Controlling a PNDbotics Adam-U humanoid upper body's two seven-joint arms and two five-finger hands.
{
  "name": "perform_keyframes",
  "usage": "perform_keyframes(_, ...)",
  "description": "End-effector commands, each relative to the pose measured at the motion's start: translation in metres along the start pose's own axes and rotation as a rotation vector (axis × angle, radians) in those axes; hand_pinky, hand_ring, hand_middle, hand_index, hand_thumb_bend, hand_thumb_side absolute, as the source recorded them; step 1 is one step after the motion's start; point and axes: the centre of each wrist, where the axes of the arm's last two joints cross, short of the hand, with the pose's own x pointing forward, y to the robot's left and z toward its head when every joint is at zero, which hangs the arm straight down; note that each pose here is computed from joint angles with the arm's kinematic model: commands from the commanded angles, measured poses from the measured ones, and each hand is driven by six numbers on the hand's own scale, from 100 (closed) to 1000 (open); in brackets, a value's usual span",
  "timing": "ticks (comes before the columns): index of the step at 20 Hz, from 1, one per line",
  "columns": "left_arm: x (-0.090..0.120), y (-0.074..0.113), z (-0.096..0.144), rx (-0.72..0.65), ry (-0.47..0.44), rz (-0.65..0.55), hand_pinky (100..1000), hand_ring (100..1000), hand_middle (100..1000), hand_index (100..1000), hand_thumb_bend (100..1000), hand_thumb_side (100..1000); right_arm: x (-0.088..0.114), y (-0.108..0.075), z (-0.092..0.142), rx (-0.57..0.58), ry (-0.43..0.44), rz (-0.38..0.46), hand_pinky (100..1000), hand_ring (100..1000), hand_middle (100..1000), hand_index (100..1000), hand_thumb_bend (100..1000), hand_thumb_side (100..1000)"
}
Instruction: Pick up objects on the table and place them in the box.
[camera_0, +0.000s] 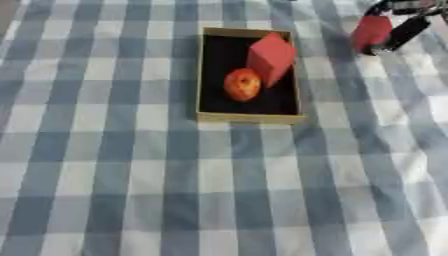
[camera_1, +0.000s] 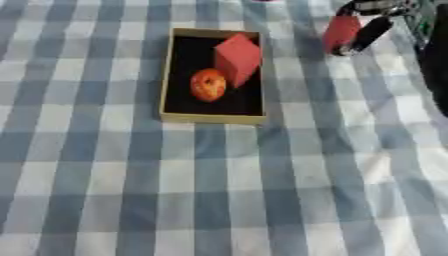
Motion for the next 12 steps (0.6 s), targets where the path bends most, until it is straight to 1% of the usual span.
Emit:
perform_keyframes(1, 0.0036, 0.0055, -0.0026, -0.008, -0.021, -0.018, 730, 800, 680, 634, 100, 516, -0.0129, -0.0089, 0.0117, -0.019, 0.033, -0.005, 874, 987, 910, 1000, 386, 564)
perform_keyframes(4, 0.0035, 0.005, -0.0022, -0.009, -0.019, -0.017, 730, 800, 681, 634, 100, 517, -0.0136, -0.0094, 0.0123, -0.03, 0.037, -0.012, 860, 978, 900, 986, 351, 549)
perform_keyframes(5, 0.0035, 0.0048, -0.0021, -0.009, -0.018, -0.016, 730, 800, 681, 634, 100, 517, -0.0136, -0.0094, 0.0123, -0.035, 0.038, -0.014, 850, 971, 894, 972, 326, 536)
perform_keyframes(8, 0.0034, 0.0042, -0.0015, -0.011, -0.015, -0.014, 730, 801, 681, 633, 100, 517, -0.0133, -0.0104, 0.0129, -0.063, 0.043, -0.02, 813, 937, 866, 911, 254, 513)
perform_keyframes(9, 0.0034, 0.0041, -0.0015, -0.011, -0.014, -0.013, 730, 801, 681, 633, 100, 517, -0.0138, -0.0102, 0.0135, -0.075, 0.046, -0.021, 785, 908, 843, 873, 215, 496)
perform_keyframes(12, 0.0033, 0.0037, -0.0011, -0.013, -0.013, -0.012, 731, 801, 681, 633, 100, 517, -0.0154, -0.0105, 0.0161, -0.108, 0.046, -0.022, 756, 873, 817, 797, 134, 465)
